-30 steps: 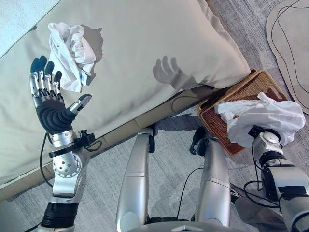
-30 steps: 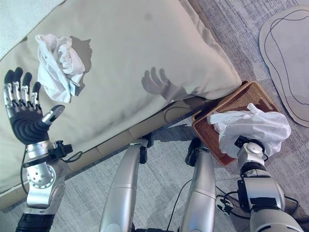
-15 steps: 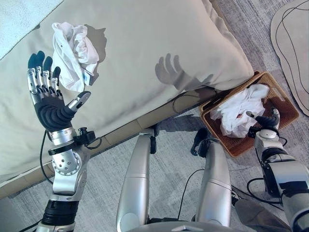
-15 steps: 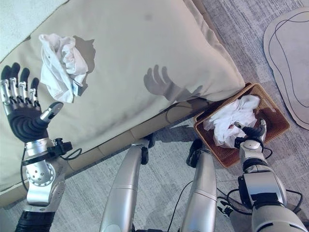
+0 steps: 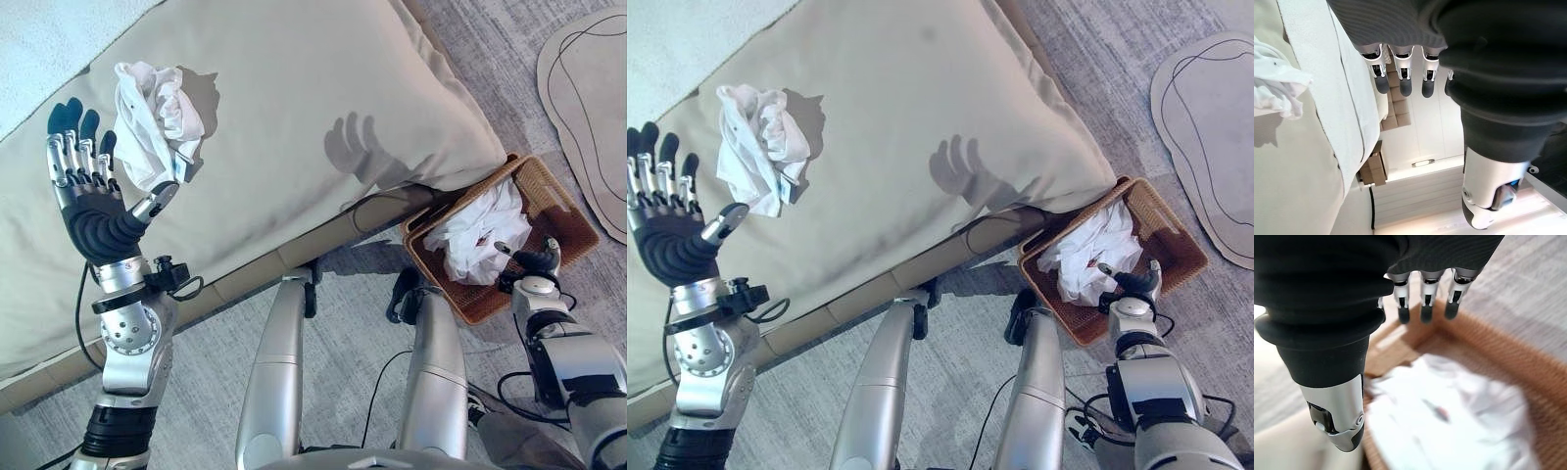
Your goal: Pick up clothes into the bucket
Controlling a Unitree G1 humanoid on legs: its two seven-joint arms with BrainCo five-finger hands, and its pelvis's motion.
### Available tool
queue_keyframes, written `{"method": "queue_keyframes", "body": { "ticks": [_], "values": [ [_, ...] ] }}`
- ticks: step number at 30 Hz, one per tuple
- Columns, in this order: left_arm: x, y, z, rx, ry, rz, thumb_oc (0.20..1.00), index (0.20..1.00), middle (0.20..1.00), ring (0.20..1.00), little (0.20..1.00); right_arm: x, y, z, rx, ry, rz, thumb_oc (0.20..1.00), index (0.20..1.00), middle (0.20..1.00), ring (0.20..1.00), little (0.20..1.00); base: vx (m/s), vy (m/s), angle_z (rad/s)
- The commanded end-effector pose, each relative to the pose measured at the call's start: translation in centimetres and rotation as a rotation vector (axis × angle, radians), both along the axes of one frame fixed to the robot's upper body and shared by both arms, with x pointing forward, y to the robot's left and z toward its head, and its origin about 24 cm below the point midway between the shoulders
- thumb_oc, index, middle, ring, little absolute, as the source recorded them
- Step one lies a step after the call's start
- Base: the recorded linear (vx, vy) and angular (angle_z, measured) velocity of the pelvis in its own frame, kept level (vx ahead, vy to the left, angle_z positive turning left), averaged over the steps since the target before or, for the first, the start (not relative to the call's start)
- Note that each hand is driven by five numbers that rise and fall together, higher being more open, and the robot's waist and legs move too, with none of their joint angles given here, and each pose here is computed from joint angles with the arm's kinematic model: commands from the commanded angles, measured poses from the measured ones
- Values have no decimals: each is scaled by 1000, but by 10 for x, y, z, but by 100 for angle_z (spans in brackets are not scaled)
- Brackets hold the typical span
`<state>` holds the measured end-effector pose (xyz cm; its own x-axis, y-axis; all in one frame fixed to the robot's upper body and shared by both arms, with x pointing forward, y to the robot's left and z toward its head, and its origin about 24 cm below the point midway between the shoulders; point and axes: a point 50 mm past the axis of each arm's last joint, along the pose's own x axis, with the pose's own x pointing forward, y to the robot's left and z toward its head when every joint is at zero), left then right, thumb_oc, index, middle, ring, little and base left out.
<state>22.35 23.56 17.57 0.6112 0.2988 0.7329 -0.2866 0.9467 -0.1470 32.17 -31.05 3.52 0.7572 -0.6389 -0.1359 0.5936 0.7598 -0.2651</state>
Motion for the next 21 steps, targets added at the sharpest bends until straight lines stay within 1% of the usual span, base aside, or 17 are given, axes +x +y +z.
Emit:
{"method": "queue_keyframes", "body": {
  "ticks": [1,3,4,7,8,9,10,11,12,14,15,18,19,21],
  "values": [
    [-2,24,-10,60,30,246,1000,1000,1000,1000,1000,-7,21,9,-12,-221,71,1000,1000,1000,1000,1000,12,10,-12],
    [6,34,-21,62,99,329,1000,1000,1000,1000,1000,-13,42,17,-26,-304,178,1000,1000,1000,1000,1000,19,4,-7],
    [10,44,-28,101,166,407,1000,1000,1000,1000,1000,-16,48,24,-50,-347,235,1000,1000,1000,1000,1000,24,2,-4],
    [23,61,-33,173,254,529,1000,1000,1000,1000,1000,-29,58,26,-64,-379,332,1000,1000,1000,1000,1000,8,4,-7],
    [24,61,-33,175,253,529,1000,1000,1000,1000,1000,-29,58,26,-63,-379,331,1000,1000,1000,1000,1000,4,11,-9],
    [37,75,-37,216,333,596,1000,1000,1000,1000,1000,-34,68,29,-56,-405,407,1000,1000,1000,1000,1000,4,11,-10],
    [37,75,-37,217,331,595,1000,1000,1000,1000,1000,-35,67,29,-55,-406,405,1000,1000,1000,1000,1000,1,24,-10],
    [43,88,-28,303,362,655,1000,1000,1000,1000,1000,-39,73,27,-44,-404,449,1000,1000,1000,1000,1000,-10,27,-8],
    [48,99,-20,332,385,704,1000,1000,1000,1000,1000,-42,79,27,-50,-401,499,1000,1000,1000,1000,1000,-9,27,-4],
    [51,104,-14,354,388,726,1000,1000,1000,1000,1000,-43,80,25,-60,-384,517,1000,1000,1000,1000,1000,-2,3,2],
    [51,108,-7,395,386,758,1000,1000,1000,1000,1000,-44,81,26,-70,-384,526,1000,1000,1000,1000,1000,0,0,0],
    [55,127,10,415,398,846,1000,1000,1000,1000,1000,-44,86,30,-58,-404,569,1000,1000,1000,1000,1000,-20,5,-2],
    [60,136,23,414,402,887,1000,1000,1000,1000,1000,-45,91,34,-54,-423,599,1000,1000,1000,1000,1000,0,0,0],
    [61,136,24,415,401,886,1000,1000,1000,1000,1000,-45,91,34,-52,-424,597,1000,1000,1000,1000,1000,-16,-4,2]
  ]
}}
